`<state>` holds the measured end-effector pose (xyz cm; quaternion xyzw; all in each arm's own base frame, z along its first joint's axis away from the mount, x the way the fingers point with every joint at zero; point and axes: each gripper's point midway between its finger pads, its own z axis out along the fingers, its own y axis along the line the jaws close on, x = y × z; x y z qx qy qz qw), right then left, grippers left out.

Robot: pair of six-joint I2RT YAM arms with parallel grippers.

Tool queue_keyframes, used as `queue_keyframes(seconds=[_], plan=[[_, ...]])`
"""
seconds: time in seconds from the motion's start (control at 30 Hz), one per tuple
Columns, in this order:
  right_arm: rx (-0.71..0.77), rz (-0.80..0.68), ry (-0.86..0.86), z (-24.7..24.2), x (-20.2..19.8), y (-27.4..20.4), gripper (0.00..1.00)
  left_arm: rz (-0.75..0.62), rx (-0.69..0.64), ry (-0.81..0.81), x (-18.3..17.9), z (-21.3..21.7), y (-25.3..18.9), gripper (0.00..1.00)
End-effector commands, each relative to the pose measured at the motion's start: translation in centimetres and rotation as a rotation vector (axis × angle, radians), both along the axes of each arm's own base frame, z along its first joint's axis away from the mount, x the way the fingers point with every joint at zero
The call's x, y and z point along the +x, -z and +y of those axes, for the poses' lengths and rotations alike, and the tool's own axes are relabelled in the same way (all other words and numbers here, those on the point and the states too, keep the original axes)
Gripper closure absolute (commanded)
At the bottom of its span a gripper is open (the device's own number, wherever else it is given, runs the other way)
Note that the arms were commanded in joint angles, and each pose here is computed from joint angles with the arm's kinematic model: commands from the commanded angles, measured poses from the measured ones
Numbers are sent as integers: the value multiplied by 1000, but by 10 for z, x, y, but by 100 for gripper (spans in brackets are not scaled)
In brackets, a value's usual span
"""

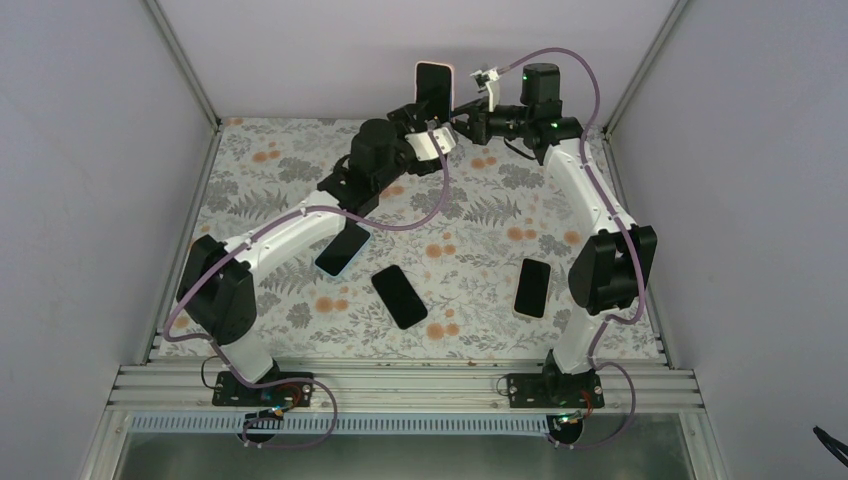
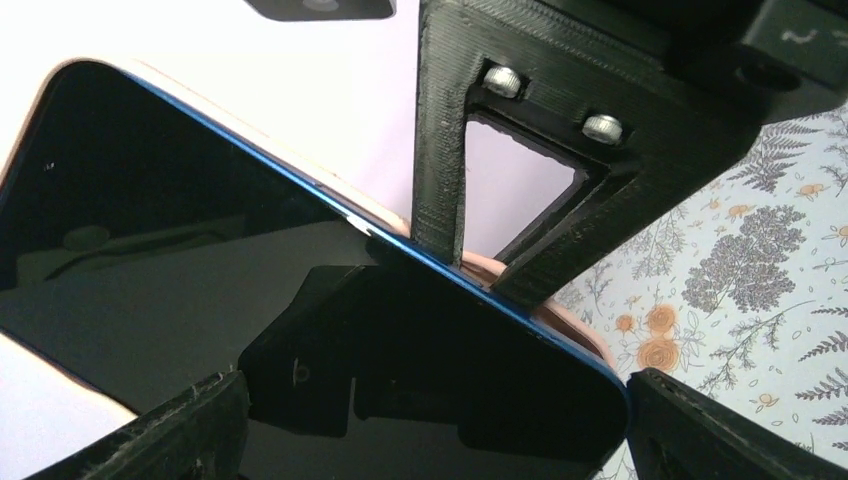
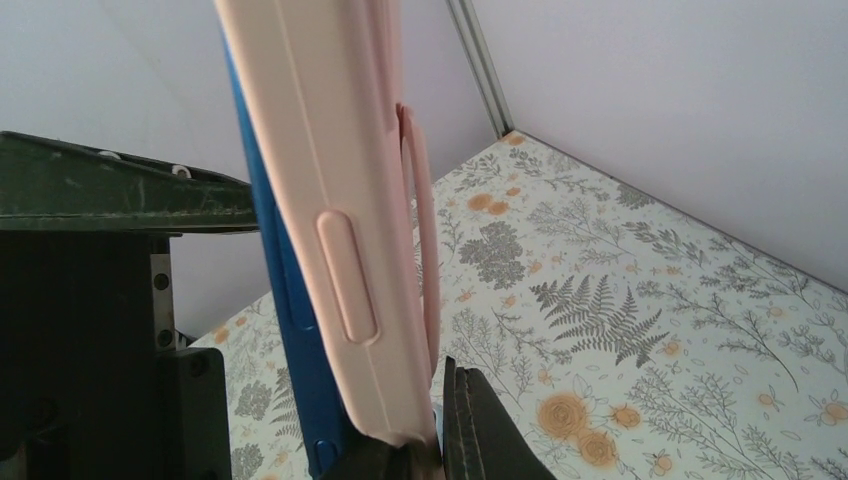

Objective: Take the phone out of the phone case
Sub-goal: Remove the phone case from the phone.

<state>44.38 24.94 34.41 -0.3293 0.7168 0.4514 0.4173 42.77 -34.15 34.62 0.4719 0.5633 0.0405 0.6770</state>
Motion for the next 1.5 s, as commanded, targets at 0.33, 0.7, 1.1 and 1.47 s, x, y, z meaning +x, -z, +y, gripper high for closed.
queue_keyframes(seconds=[0.33, 0.7, 1.1, 1.47], plan=[[50, -43, -57, 7, -11, -19, 97, -240, -76, -239, 0, 33, -44, 13], [10, -1, -61, 15, -14, 14, 97, -791, -218, -575, -53, 74, -119, 12], [2, 33, -211, 25, -47, 29, 97, -870, -209, -678, -34, 69, -104, 27], [-5, 52, -315, 25, -79, 35, 97, -831, -195, -682, -19, 70, -101, 53]])
